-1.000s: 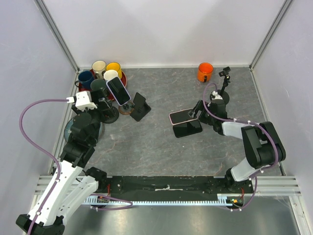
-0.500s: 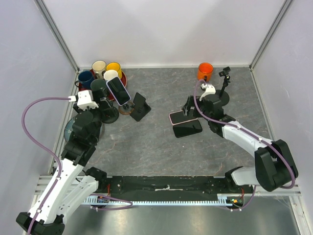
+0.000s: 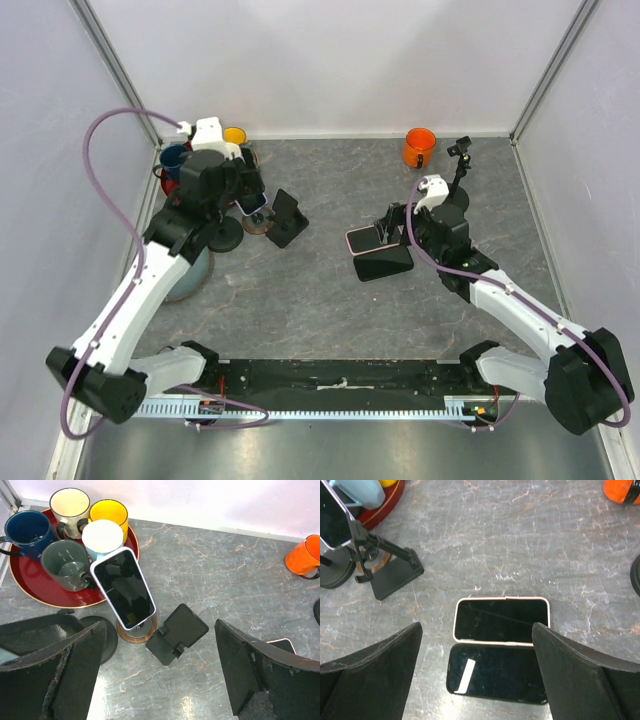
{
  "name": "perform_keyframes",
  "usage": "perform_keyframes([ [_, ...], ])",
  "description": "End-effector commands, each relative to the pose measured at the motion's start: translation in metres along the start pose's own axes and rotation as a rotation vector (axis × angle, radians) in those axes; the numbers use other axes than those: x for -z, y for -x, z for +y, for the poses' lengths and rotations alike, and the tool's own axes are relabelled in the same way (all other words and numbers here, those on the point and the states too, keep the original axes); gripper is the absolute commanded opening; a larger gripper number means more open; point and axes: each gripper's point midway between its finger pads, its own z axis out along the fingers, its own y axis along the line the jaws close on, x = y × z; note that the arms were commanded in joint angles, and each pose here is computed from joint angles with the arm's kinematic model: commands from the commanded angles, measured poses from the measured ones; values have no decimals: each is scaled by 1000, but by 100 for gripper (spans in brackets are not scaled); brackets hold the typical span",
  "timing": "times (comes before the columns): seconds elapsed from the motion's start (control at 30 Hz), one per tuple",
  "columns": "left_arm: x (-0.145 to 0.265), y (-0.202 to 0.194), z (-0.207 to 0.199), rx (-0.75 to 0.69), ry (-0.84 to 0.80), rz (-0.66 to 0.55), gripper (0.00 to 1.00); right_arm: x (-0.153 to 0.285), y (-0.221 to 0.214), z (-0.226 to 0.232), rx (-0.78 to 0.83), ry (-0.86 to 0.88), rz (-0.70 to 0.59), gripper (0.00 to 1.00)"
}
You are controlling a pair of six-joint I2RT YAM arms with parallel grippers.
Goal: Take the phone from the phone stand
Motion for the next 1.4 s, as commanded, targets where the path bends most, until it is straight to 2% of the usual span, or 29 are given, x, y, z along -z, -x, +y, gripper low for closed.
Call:
perform_keyframes([
  [0.0,-14,11,-1,17,97,0,95,6,-6,3,26,42,-44,98],
  [0.17,-32,13,15,-18,247,-19,95,6,-22,7,17,84,-18,98],
  [0.27,-23,24,34,-27,341,-76,95,4,-26,14,-5,124,-20,98],
  [0.43,2,28,71,-60,502,-99,94,4,-27,19,-24,153,-24,98],
  [0.63,10,7,101,2,570,-104,93,7,-25,26,0,155,-42,98],
  [0.83,-11,-14,114,48,564,-85,94,10,-23,27,17,146,-47,98],
  [0.97,-27,-30,119,86,493,-47,96,11,-23,26,20,140,-46,98],
  [1.03,-29,-31,120,83,474,-56,98,10,-24,26,19,138,-43,98],
  [1.13,-35,-33,106,51,362,-80,99,9,-24,25,20,133,-42,98],
  [1.37,-36,-33,118,39,354,-86,100,8,-26,26,23,137,-34,98],
])
